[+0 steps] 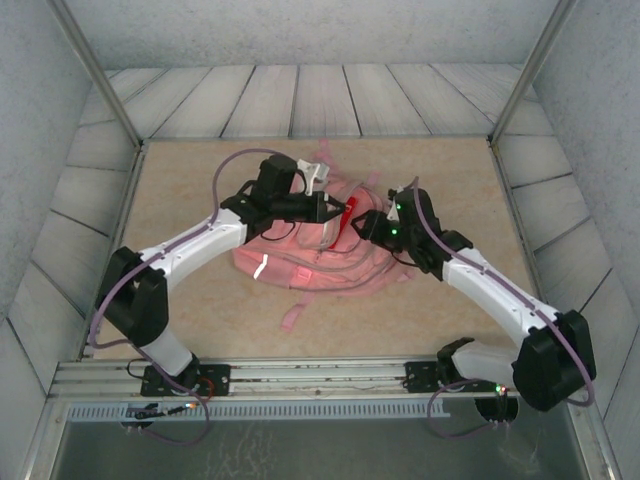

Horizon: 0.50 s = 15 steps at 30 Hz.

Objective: Pack the student bag

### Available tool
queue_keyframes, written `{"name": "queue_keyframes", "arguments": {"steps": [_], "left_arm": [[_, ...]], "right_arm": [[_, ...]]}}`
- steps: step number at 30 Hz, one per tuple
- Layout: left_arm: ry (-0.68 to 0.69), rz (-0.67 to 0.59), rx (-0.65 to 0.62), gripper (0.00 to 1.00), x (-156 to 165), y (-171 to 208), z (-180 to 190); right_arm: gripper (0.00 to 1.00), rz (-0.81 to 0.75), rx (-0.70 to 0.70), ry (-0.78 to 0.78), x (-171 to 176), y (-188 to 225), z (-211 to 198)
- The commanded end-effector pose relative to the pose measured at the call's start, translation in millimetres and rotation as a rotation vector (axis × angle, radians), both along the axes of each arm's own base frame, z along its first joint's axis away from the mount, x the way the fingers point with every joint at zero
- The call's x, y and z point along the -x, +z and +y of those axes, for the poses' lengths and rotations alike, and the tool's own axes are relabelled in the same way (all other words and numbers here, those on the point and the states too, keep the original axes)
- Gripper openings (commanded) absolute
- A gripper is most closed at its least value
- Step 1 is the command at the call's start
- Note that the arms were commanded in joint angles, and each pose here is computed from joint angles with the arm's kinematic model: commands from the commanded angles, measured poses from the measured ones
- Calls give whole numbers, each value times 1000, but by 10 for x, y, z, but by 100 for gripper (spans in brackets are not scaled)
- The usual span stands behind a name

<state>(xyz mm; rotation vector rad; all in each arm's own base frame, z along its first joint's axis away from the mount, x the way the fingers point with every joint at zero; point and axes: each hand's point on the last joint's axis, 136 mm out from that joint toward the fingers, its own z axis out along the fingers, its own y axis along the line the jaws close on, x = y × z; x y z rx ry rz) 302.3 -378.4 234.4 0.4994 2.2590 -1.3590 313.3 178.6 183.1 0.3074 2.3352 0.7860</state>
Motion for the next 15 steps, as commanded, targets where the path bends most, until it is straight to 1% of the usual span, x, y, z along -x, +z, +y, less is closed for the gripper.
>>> {"name": "queue_keyframes", "arguments": {"steps": [1,5,7,8,10,13,15], "left_arm": [[-56,-96,26,0,-23,-4,-146],[-75,-77,-64,0,-67,-365,-205],[-90,-79,-96,0,-71,-487,-259],[-103,-83,-105,2,-67,-525,-292],[-135,-101,-123,15,-31,-589,-376],[-163,-118,-149,23,3,-631,-432],[-163,-131,-179,32,11,-613,-385]], "right_arm": [[56,22,126,-15,127,-79,-286],[51,14,112,-31,187,-114,-405],[50,9,97,-27,214,-132,-407],[50,12,91,-25,226,-157,-402],[49,20,78,-15,246,-202,-381],[45,30,60,5,259,-236,-334],[44,25,56,20,258,-229,-311]]}}
